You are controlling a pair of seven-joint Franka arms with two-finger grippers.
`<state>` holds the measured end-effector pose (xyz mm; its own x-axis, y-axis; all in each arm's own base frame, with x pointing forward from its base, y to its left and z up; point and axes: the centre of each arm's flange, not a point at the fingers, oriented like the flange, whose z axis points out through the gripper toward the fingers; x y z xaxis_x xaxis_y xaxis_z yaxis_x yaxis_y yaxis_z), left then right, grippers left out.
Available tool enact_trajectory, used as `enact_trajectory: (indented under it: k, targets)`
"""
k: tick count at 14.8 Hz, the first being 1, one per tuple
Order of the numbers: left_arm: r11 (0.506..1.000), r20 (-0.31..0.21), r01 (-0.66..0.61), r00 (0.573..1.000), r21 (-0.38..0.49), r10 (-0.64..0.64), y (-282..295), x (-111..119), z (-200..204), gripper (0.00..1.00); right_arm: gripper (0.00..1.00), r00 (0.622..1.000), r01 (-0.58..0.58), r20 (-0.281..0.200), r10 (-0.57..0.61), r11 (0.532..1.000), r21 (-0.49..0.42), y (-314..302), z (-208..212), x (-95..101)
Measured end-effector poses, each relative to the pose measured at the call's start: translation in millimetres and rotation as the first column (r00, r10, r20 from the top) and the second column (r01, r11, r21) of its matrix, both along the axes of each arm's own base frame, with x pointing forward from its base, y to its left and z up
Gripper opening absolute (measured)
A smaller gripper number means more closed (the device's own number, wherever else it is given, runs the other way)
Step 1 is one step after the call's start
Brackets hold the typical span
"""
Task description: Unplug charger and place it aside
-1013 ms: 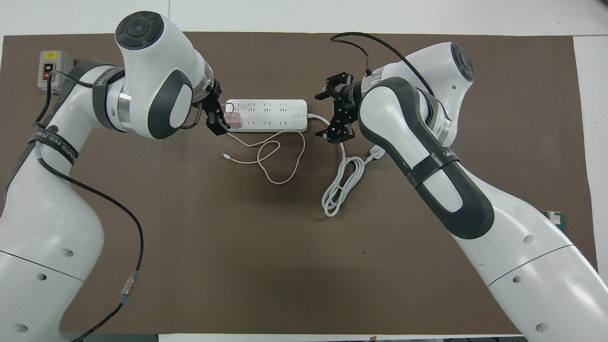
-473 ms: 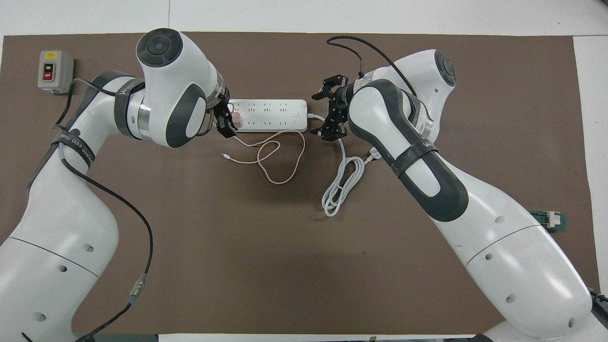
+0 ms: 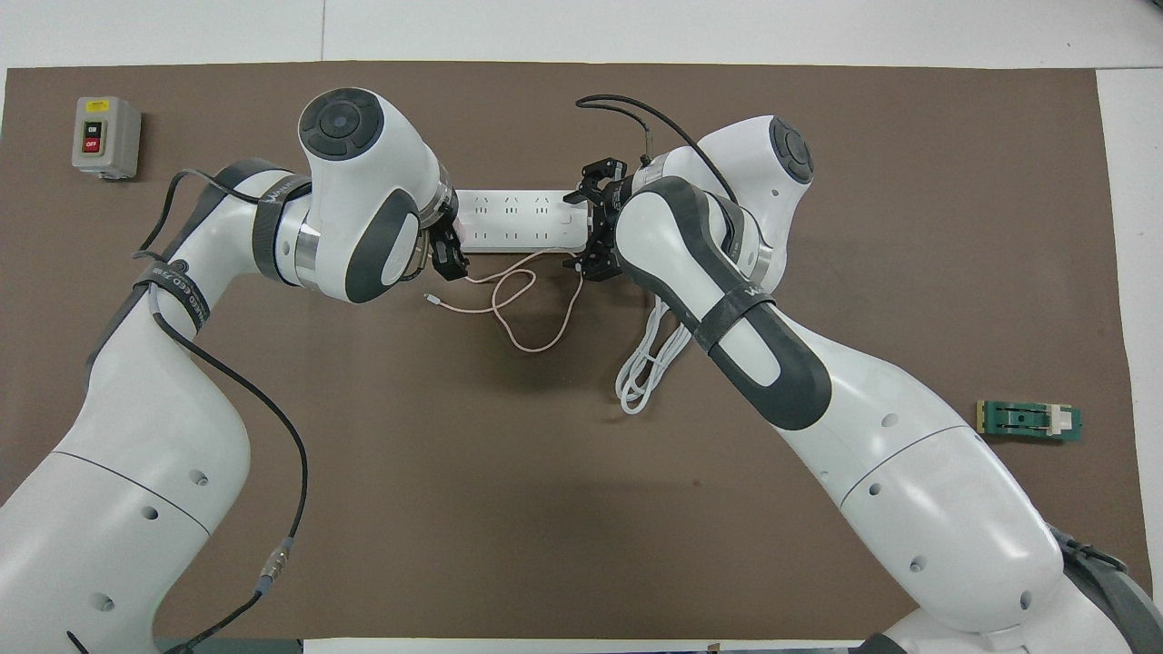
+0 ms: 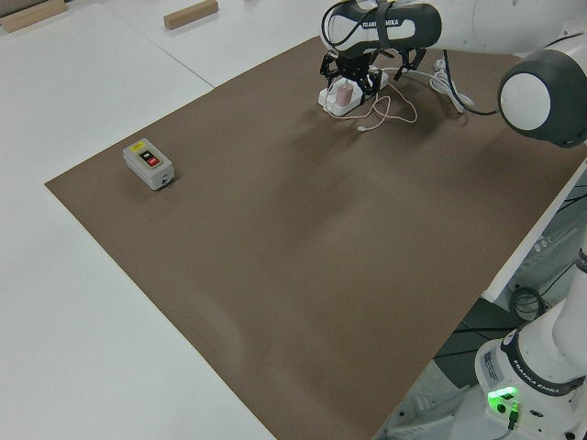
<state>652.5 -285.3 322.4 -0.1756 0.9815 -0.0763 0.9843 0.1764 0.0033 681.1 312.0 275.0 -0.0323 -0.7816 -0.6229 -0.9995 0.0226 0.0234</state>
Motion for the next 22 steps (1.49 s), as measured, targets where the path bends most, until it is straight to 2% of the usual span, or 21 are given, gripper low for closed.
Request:
enact_trajectory:
  k: [11, 22]
  targets:
    - [1.000, 0.007, -0.005, 1.000, 0.002, 0.005, 4, 2, 2, 1.00, 0.96, 0.999, -0.001, 0.035, 0.001, 1.000, 0.001, 4, -3, 16.8]
    - [1.000, 0.020, -0.005, 1.000, -0.001, 0.005, 3, 3, 4, 1.00, 0.96, 0.999, -0.014, 0.046, 0.014, 1.000, -0.019, 4, -9, 20.9]
